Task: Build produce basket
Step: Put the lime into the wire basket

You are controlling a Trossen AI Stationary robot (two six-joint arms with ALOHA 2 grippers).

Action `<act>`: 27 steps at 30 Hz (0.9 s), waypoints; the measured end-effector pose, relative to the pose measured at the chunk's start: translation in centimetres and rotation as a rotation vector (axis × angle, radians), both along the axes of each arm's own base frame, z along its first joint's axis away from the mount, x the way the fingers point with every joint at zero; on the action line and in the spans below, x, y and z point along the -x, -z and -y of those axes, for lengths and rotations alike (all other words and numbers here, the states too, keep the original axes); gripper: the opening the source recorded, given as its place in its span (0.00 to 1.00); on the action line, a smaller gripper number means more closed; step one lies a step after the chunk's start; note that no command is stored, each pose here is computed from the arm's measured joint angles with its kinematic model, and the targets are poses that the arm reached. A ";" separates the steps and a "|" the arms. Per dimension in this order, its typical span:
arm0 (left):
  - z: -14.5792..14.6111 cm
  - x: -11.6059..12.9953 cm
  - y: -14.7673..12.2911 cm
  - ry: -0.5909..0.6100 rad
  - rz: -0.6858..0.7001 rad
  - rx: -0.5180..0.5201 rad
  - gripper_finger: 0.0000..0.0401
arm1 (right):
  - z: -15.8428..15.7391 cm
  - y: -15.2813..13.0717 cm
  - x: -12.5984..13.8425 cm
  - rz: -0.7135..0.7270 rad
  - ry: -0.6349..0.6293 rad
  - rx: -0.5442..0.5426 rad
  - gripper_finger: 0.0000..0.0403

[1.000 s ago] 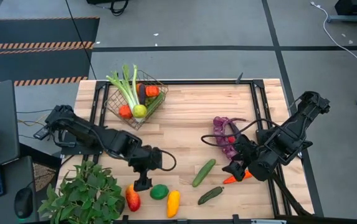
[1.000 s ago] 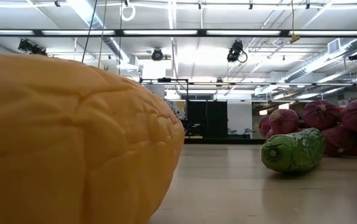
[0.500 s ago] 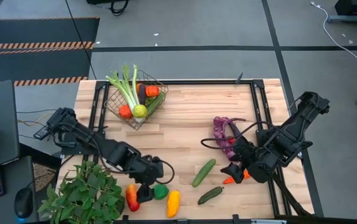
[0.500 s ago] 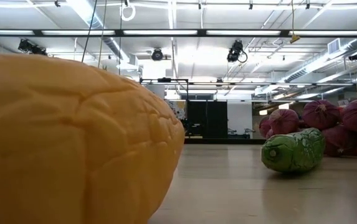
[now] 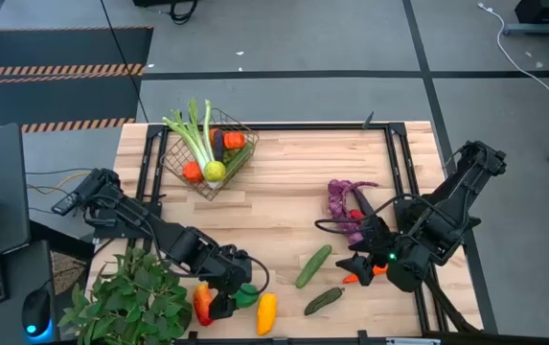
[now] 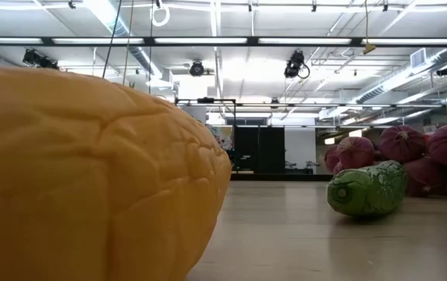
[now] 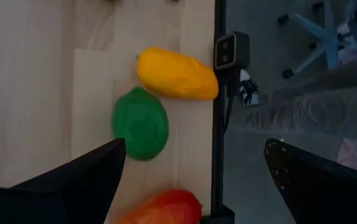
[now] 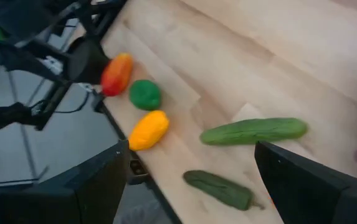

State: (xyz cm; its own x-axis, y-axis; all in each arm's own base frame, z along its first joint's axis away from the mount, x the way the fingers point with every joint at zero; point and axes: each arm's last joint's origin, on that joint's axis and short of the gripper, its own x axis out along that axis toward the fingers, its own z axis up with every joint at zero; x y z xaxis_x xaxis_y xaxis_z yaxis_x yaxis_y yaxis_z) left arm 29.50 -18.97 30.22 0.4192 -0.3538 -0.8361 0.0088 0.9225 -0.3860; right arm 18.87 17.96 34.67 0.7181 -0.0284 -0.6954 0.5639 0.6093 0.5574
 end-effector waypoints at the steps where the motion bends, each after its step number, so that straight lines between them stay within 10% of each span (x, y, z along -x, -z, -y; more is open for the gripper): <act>1: 0.2 0.0 0.2 0.009 0.000 -0.004 0.97 | -0.2 0.1 0.0 0.007 -0.004 -0.006 0.86; 27: 1.8 -2.7 6.8 -0.027 -0.156 -0.117 0.97 | -0.6 0.9 0.3 -0.049 -0.069 -0.022 0.86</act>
State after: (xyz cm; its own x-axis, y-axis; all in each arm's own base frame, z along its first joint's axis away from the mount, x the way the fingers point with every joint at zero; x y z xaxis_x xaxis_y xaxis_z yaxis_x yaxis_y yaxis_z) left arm 32.22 -20.82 23.38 0.2895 -0.2411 -0.9263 -0.0678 0.9601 -0.2711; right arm 18.58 18.52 33.73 0.6828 0.0361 -0.7297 0.5479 0.6354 0.5442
